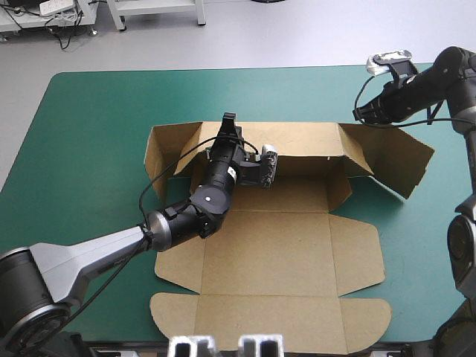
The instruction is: Fold the box
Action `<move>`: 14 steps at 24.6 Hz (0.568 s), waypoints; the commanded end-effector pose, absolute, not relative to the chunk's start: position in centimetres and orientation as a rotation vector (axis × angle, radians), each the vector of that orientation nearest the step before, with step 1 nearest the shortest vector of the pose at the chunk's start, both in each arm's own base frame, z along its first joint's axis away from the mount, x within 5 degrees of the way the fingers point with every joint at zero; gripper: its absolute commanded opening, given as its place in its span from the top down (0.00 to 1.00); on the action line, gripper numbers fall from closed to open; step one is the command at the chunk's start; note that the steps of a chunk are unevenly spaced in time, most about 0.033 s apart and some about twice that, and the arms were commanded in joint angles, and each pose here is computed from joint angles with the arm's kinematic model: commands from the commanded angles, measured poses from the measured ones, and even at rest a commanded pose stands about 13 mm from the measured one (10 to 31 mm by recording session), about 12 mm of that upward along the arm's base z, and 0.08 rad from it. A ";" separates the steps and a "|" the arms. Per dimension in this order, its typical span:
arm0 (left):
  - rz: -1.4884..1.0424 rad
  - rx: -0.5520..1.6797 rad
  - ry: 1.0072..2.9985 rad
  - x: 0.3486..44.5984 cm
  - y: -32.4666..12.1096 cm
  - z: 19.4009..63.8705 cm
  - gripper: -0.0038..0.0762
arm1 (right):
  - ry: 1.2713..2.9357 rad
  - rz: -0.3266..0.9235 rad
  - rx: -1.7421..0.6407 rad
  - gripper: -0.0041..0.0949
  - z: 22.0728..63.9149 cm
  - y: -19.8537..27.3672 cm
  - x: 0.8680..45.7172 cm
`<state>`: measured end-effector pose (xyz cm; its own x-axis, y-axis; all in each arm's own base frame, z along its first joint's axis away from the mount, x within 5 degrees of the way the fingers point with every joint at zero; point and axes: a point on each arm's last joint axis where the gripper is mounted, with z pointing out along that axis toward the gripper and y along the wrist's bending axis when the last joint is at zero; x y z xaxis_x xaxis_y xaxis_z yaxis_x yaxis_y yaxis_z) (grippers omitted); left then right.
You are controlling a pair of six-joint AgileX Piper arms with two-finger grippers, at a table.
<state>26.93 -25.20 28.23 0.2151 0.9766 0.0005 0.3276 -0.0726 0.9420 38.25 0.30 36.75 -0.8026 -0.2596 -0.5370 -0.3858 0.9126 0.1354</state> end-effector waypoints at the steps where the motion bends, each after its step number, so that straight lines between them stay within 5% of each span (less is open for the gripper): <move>1: 0.855 1.531 1.319 26.6 -25.0 28.8 0.97 | 2.516 0.330 -0.526 0.98 38.2 0.6 35.6; 10: 0.835 1.506 1.339 26.6 -25.0 28.8 0.97 | 2.566 0.358 -0.570 0.98 36.3 -0.6 31.8; 14: 0.835 1.506 1.339 26.6 -25.0 28.8 0.97 | 2.415 0.464 -0.589 0.98 34.9 -0.9 30.8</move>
